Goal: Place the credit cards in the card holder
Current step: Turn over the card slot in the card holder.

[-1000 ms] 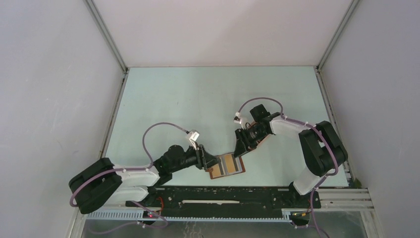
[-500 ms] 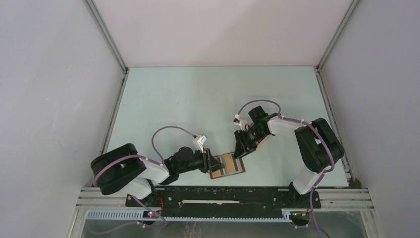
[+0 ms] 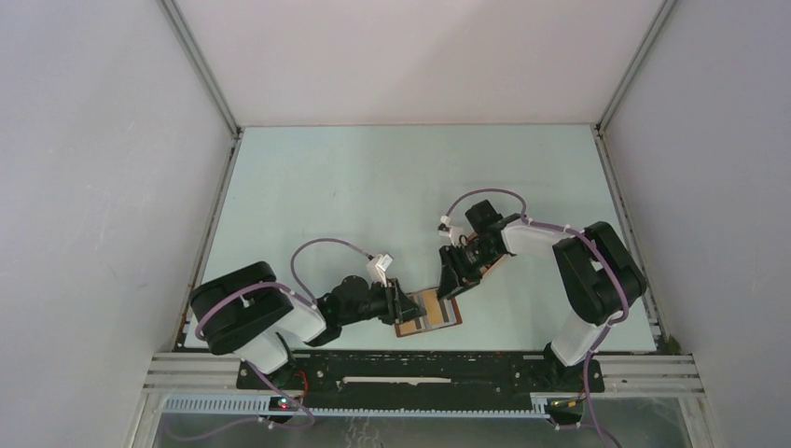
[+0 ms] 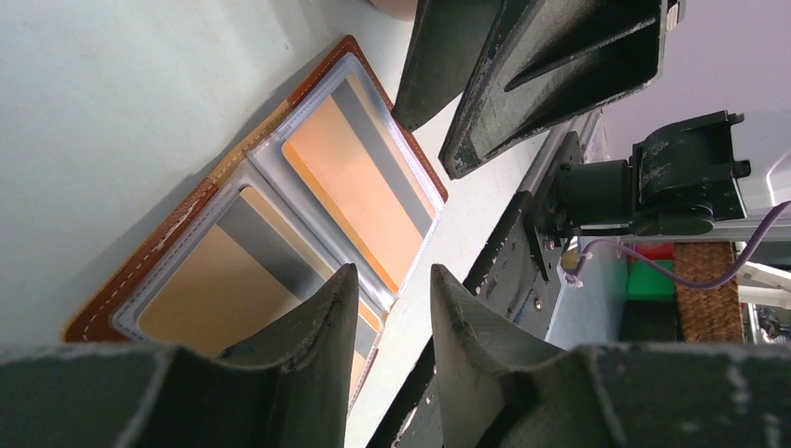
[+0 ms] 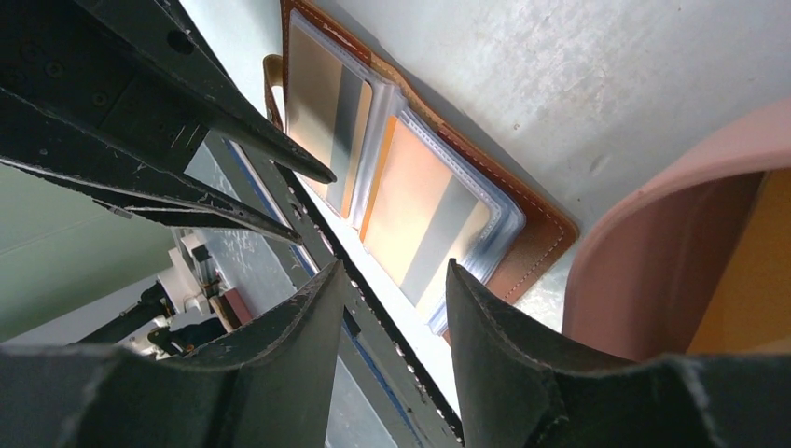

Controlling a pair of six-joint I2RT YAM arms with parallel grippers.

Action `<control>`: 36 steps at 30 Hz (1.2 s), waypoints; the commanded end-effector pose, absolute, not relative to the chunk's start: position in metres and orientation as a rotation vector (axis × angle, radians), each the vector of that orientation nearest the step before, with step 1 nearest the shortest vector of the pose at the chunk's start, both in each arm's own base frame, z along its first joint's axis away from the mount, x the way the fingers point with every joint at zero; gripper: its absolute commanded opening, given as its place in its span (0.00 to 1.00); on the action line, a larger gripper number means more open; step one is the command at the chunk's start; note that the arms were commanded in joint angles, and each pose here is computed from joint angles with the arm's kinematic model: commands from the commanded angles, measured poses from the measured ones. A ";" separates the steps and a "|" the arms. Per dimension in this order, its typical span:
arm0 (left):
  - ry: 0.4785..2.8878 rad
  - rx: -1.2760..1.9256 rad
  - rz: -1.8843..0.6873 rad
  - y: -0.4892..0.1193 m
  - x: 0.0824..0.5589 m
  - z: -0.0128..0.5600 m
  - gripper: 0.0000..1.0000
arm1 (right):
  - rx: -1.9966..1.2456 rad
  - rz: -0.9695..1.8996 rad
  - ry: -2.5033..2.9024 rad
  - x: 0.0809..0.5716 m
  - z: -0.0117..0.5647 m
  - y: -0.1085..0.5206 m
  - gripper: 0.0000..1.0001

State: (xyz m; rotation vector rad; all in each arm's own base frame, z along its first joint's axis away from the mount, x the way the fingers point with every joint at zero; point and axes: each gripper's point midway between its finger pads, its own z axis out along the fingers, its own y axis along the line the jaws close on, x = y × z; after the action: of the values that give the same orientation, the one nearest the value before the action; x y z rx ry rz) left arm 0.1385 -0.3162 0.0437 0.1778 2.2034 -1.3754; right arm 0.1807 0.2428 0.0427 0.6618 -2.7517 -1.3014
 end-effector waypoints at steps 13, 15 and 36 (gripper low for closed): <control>2.127 0.179 -1.438 -0.333 0.147 0.063 0.38 | 0.757 -1.271 -2.940 0.188 0.062 0.244 0.53; 2.128 0.178 -1.437 -0.333 0.147 0.063 0.38 | 0.753 -1.287 -2.967 0.188 0.065 0.243 0.53; 2.128 0.157 -1.461 -0.335 0.147 0.059 0.36 | 0.551 -1.194 -2.923 0.184 0.034 0.241 0.48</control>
State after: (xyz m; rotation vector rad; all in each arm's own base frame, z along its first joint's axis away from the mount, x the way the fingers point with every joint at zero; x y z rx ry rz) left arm 0.1397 -0.3194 0.0378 0.1537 2.2144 -1.3865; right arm 0.1815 0.2382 0.0367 0.5767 -2.9197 -1.2022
